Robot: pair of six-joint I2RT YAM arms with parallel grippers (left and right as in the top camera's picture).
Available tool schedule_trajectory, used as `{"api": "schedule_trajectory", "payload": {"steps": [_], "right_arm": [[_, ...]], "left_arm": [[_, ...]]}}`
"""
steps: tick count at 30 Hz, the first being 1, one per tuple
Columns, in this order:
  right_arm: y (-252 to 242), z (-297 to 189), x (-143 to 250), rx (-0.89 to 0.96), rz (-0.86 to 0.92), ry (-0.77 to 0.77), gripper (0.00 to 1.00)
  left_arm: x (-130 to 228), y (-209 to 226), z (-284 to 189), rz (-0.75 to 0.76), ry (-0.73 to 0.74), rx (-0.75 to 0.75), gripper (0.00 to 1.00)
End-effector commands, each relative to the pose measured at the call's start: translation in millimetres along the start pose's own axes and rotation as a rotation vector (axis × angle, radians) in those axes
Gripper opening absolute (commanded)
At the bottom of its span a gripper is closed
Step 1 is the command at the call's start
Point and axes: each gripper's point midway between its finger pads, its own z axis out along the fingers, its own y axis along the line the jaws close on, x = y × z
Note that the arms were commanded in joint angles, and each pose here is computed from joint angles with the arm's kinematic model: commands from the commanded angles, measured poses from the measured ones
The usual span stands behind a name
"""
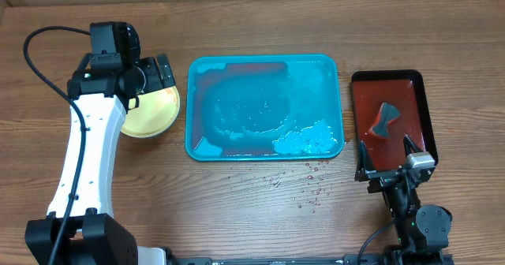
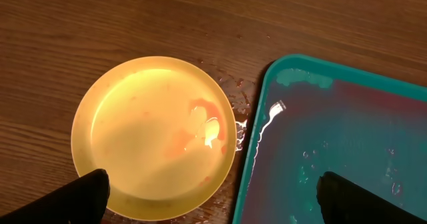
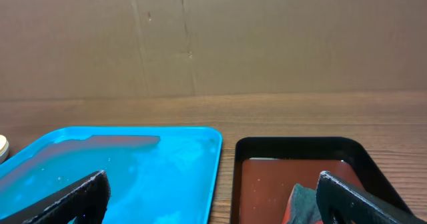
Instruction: Clean dirty plates on tray and stack at the side
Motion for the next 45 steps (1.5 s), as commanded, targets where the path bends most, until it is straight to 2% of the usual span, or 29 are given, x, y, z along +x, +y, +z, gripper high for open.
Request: {"api": "schedule_trajectory", "payload": {"steps": [1, 6, 11, 14, 20, 24, 33, 39, 45], "right_arm": [[1, 0, 1, -0.006, 0.009, -0.006, 1.00], [1, 0, 1, -0.006, 0.009, -0.006, 1.00], [1, 0, 1, -0.006, 0.009, -0.006, 1.00], [1, 0, 1, -0.006, 0.009, -0.006, 1.00], [1, 0, 1, -0.006, 0.009, -0.006, 1.00], [1, 0, 1, -0.006, 0.009, -0.006, 1.00], [1, 0, 1, -0.006, 0.009, -0.006, 1.00], [1, 0, 1, -0.006, 0.009, -0.006, 1.00], [1, 0, 1, -0.006, 0.009, -0.006, 1.00]], "left_arm": [[-6, -1, -7, -0.005, -0.023, 0.008, 1.00], [-1, 1, -38, 0.003, -0.058, 0.013, 1.00], [7, 10, -67, -0.002, -0.169, -0.004, 1.00], [14, 11, -74, -0.005, -0.292, 0.027, 1.00], [55, 6, -80, 0.060, -0.594, 0.147, 1.00], [84, 12, -81, 0.060, -0.709, 0.168, 1.00], [129, 21, -78, 0.103, -0.852, 0.173, 1.00], [138, 14, -85, 0.234, -0.938, 0.179, 1.00], [144, 16, -83, 0.298, -0.971, 0.145, 1.00]]}}
